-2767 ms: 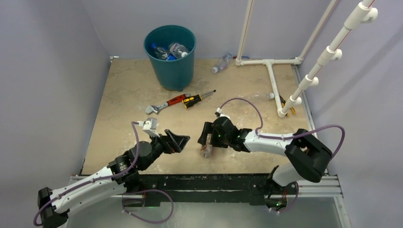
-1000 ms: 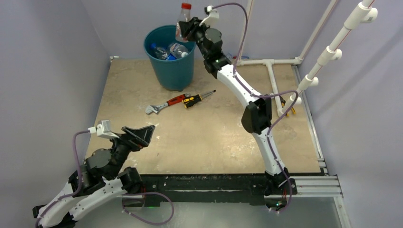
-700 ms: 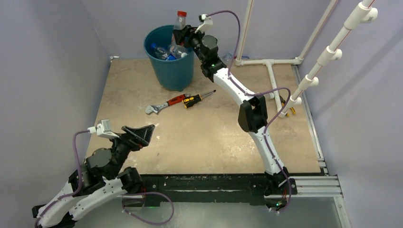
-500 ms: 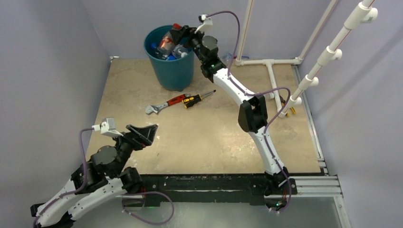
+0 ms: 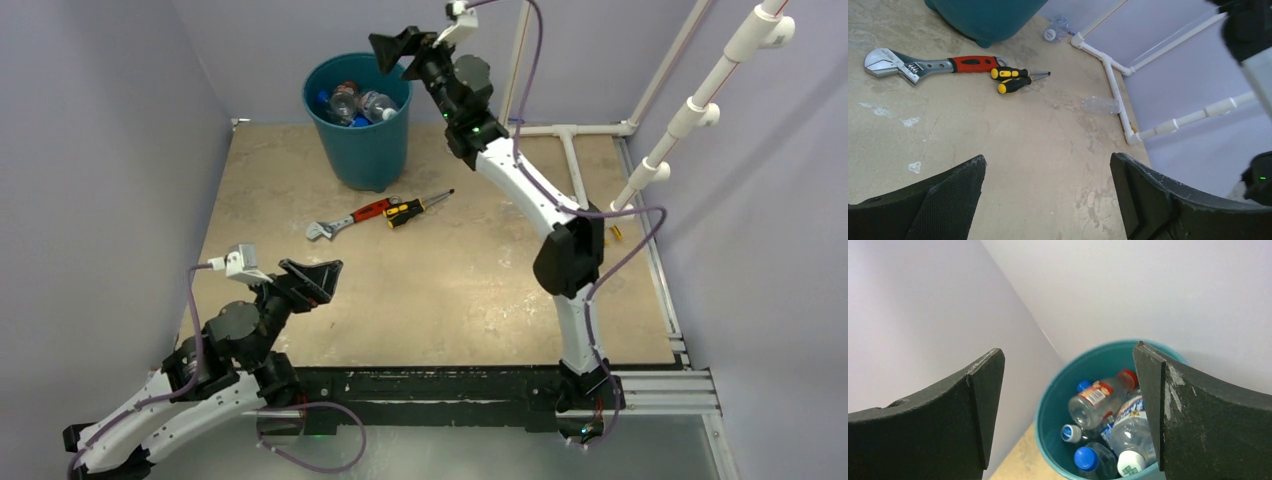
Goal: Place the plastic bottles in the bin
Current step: Place the plastic bottle in the trash bin, then pick up the plastic bottle at the center of the board.
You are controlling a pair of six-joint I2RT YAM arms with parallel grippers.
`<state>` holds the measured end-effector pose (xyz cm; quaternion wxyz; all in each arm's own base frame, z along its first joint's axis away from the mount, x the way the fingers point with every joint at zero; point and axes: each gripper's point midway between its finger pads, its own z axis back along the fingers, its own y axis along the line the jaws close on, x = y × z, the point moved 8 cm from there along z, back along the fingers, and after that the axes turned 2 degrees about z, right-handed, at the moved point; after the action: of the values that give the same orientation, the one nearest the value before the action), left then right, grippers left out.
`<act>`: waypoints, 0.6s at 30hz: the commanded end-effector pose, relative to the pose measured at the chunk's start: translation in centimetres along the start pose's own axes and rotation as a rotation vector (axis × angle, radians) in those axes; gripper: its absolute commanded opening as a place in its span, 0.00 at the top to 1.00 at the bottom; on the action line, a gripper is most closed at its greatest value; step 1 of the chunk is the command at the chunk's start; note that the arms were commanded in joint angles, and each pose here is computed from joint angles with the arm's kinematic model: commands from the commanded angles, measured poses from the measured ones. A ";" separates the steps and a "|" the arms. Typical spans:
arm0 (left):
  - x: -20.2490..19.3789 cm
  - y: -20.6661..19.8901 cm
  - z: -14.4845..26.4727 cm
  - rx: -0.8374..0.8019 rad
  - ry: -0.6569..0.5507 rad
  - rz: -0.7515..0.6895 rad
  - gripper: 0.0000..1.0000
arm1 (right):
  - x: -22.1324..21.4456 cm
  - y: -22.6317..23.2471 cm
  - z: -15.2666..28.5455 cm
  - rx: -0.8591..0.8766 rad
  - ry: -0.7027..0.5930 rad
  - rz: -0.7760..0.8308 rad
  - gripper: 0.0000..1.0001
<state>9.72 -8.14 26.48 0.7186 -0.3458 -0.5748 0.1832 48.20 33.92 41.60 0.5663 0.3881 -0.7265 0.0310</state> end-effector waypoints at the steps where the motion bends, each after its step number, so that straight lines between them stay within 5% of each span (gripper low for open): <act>1: -0.6 -0.9 -1.2 -0.018 -0.003 -0.035 0.06 | 6.2 1.7 2.2 -0.053 -0.052 0.045 0.02; 18: -4.5 -1.8 -4.1 -0.051 0.076 -0.055 0.06 | -2.7 -3.9 13.0 -0.443 0.290 -0.096 0.01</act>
<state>11.64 -11.70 25.09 0.7429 -0.3261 -0.5651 0.1498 41.77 28.00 31.67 0.7313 0.2918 -0.6141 -0.0546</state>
